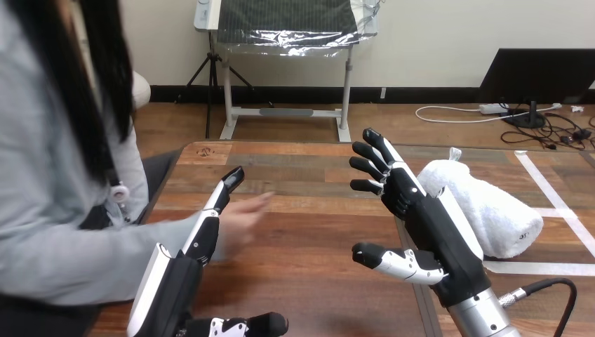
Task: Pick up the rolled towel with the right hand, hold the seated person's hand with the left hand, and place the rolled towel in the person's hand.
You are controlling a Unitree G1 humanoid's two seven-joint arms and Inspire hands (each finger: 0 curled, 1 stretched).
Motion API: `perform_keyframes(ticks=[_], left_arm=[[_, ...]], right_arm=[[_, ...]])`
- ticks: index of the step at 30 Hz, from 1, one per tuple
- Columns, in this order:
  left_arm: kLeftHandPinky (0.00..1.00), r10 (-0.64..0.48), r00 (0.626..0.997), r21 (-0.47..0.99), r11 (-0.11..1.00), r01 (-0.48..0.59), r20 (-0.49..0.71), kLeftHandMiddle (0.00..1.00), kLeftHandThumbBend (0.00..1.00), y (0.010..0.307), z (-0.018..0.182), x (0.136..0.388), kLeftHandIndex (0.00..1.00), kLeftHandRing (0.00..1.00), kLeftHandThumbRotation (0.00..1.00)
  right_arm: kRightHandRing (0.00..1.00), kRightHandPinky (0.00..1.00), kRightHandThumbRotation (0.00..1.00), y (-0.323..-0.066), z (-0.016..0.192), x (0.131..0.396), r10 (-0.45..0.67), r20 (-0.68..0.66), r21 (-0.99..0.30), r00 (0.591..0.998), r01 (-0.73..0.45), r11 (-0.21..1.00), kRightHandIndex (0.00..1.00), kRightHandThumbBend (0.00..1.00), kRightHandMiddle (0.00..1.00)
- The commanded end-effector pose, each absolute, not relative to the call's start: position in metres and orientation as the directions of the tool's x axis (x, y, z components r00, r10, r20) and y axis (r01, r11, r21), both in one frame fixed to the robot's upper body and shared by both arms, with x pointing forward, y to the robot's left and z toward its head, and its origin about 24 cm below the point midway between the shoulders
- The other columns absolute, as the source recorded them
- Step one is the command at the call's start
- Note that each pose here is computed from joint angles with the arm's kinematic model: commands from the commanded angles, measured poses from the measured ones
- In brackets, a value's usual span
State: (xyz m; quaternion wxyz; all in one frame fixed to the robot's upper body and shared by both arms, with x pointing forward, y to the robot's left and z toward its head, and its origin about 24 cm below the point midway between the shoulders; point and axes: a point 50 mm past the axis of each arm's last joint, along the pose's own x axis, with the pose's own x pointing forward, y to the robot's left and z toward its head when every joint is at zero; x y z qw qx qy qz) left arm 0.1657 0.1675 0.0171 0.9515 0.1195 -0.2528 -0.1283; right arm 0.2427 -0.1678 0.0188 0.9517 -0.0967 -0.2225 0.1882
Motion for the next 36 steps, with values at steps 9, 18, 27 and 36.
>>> perform_keyframes(ticks=[9, 18, 27, 36], left_arm=[[1.00, -0.303, 0.795, 0.294, 0.942, 0.164, 0.525, 0.98, 1.00, 0.1648, 0.0307, 0.1764, 0.97, 1.00, 0.63], [1.00, -0.304, 0.797, 0.297, 0.941, 0.164, 0.522, 0.98, 1.00, 0.1649, 0.0303, 0.1759, 0.97, 1.00, 0.64], [1.00, -0.298, 0.798, 0.293, 0.943, 0.159, 0.523, 0.98, 1.00, 0.1646, 0.0300, 0.1761, 0.97, 1.00, 0.64], [1.00, -0.298, 0.798, 0.290, 0.943, 0.162, 0.524, 0.98, 1.00, 0.1640, 0.0299, 0.1765, 0.97, 1.00, 0.63]], right_arm=[[0.92, 0.82, 0.58, -0.1675, 0.0377, 0.2497, 0.405, 0.470, -0.301, 0.784, -0.289, 0.909, 0.98, 1.00, 0.95], [0.92, 0.82, 0.58, -0.1681, 0.0385, 0.2498, 0.407, 0.472, -0.303, 0.782, -0.290, 0.908, 0.99, 1.00, 0.96], [0.93, 0.83, 0.56, -0.1688, 0.0393, 0.2497, 0.406, 0.471, -0.301, 0.783, -0.290, 0.909, 0.99, 1.00, 0.96], [0.93, 0.83, 0.55, -0.1702, 0.0402, 0.2496, 0.402, 0.471, -0.303, 0.785, -0.284, 0.910, 0.99, 1.00, 0.97]])
